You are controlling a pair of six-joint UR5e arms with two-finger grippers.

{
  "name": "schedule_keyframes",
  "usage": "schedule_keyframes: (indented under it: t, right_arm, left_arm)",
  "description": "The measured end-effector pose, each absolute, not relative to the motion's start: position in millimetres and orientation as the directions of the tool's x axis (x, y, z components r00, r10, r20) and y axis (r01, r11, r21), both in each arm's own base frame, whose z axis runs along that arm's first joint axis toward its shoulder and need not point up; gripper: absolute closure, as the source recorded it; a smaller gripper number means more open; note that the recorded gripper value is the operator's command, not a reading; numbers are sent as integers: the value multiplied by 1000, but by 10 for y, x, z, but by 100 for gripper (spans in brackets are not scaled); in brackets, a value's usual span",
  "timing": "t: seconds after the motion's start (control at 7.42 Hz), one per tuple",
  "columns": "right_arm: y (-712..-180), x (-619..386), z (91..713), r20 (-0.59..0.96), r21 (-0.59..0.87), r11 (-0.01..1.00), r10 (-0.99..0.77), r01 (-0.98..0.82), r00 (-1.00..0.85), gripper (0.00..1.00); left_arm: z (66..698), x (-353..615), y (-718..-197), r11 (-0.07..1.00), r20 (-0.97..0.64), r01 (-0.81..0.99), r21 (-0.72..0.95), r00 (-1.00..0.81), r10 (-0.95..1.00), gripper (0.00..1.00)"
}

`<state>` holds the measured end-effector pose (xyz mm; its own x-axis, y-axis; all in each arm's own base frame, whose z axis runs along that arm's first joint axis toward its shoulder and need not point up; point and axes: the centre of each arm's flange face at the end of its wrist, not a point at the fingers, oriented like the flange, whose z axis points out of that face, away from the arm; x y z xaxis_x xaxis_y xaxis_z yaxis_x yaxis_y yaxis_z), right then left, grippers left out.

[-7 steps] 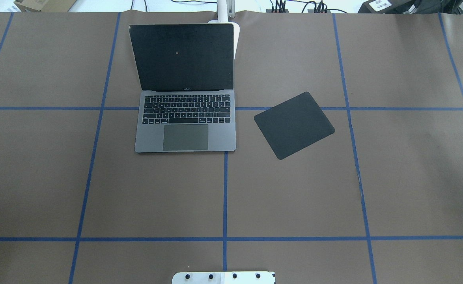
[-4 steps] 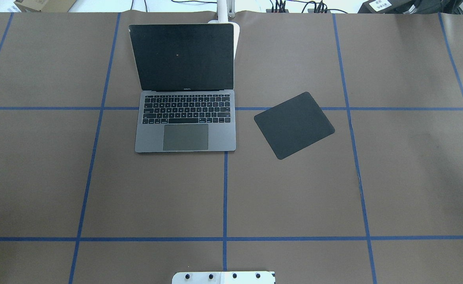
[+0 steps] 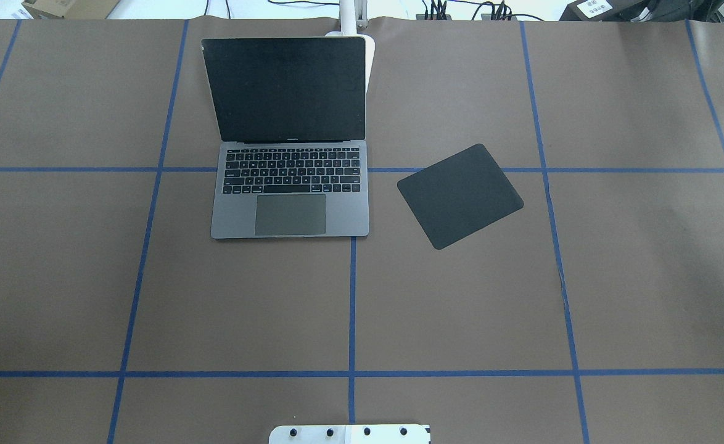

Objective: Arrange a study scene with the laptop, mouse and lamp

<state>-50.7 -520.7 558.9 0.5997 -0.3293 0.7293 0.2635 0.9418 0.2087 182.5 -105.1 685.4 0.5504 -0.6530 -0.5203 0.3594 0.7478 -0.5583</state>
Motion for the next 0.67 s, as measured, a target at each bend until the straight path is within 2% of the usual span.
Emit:
schedule_keyframes:
  t: [0.27,0.67]
  right_arm:
    - [-5209,-526,5585,729,210,941,-332,267,599,1]
    - [-5216,-558,5579,728,209,940,-335,271,598,1]
  left_arm:
    - [6818,1892,-1000,749,-518,358,-558,555,-651,1]
    - [6807,1934,-948,736,-499,363,-571,558,-663,33]
